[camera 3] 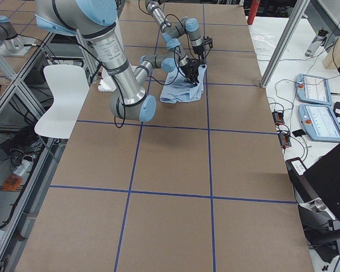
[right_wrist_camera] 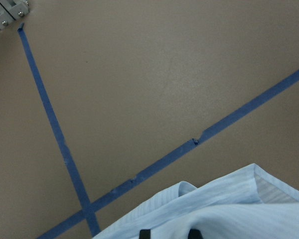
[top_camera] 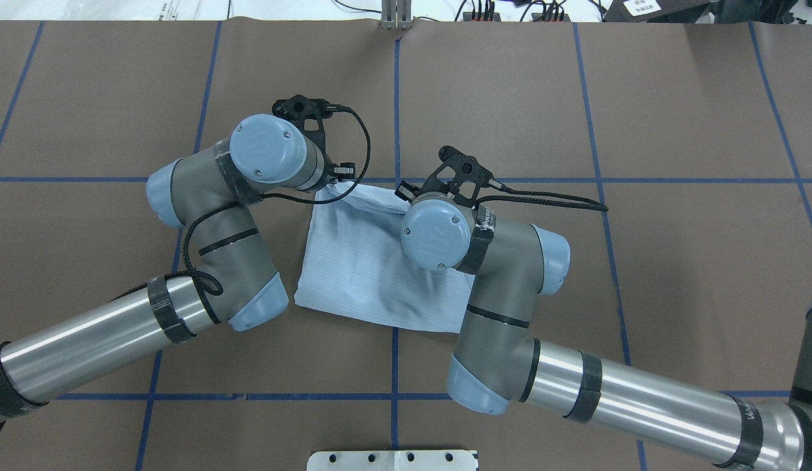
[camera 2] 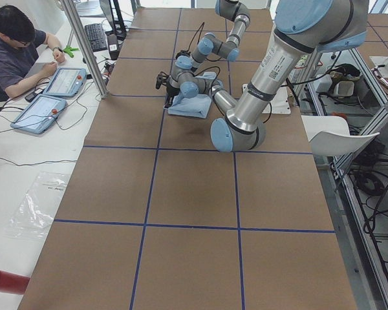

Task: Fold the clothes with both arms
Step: 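Fold the near edge with both grippers over toward the far edge, then release the shirt with both grippers and raise them away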

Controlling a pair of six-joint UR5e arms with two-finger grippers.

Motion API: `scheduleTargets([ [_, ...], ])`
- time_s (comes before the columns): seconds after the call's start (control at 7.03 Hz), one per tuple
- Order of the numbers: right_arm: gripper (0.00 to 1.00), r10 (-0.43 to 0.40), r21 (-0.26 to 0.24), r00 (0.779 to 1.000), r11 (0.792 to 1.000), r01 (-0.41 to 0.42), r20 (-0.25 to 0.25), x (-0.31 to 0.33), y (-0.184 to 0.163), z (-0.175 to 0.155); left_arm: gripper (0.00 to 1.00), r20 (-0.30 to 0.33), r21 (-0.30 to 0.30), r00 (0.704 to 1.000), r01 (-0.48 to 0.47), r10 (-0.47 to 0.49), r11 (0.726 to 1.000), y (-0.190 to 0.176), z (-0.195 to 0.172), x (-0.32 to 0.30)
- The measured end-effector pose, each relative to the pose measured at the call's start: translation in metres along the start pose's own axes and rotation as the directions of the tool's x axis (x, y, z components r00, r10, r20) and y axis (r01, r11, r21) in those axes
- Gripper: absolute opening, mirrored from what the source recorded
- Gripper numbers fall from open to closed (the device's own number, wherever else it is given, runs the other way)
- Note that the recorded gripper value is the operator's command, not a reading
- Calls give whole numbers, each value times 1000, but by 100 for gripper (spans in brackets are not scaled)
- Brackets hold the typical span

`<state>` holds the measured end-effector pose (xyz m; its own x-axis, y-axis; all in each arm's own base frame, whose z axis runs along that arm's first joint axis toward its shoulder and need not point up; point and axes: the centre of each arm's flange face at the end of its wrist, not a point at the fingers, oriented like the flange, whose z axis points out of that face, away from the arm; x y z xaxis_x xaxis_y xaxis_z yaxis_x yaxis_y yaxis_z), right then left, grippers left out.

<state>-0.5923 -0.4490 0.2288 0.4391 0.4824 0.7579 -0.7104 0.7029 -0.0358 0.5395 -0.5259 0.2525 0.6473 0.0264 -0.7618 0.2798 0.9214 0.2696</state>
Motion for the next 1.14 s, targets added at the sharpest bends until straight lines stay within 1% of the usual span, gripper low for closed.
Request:
scheduleTargets([
  [0.14, 100, -21, -42, 1000, 999, 21, 4, -3, -19, -7, 100, -30, 12, 999, -32, 32, 999, 1, -18, -3],
  [0.28, 100, -59, -76, 998, 995, 60, 19, 0, -42, -19, 100, -47, 20, 997, -62, 63, 998, 5, -31, -8],
  [0.43, 100, -122, -102, 992, 987, 125, 42, 14, -63, -31, 100, -50, 15, 996, -79, 80, 997, 15, -32, -11],
  [0.57, 100, -172, -122, 983, 976, 179, 65, 32, -80, -45, 100, -42, -4, 995, -92, 92, 996, 29, -21, -7],
  [0.71, 100, -195, -132, 978, 970, 204, 77, 42, -89, -52, 100, -23, -25, 995, -101, 101, 995, 38, -2, -1],
  [0.85, 100, -207, -135, 975, 967, 216, 80, 47, -91, -54, 100, 4, -26, 994, -105, 105, 994, 37, 15, 7],
  [1.14, 100, -214, -136, 974, 965, 223, 77, 50, -91, -53, 100, 60, 1, 994, -96, 96, 995, 14, 40, 27],
])
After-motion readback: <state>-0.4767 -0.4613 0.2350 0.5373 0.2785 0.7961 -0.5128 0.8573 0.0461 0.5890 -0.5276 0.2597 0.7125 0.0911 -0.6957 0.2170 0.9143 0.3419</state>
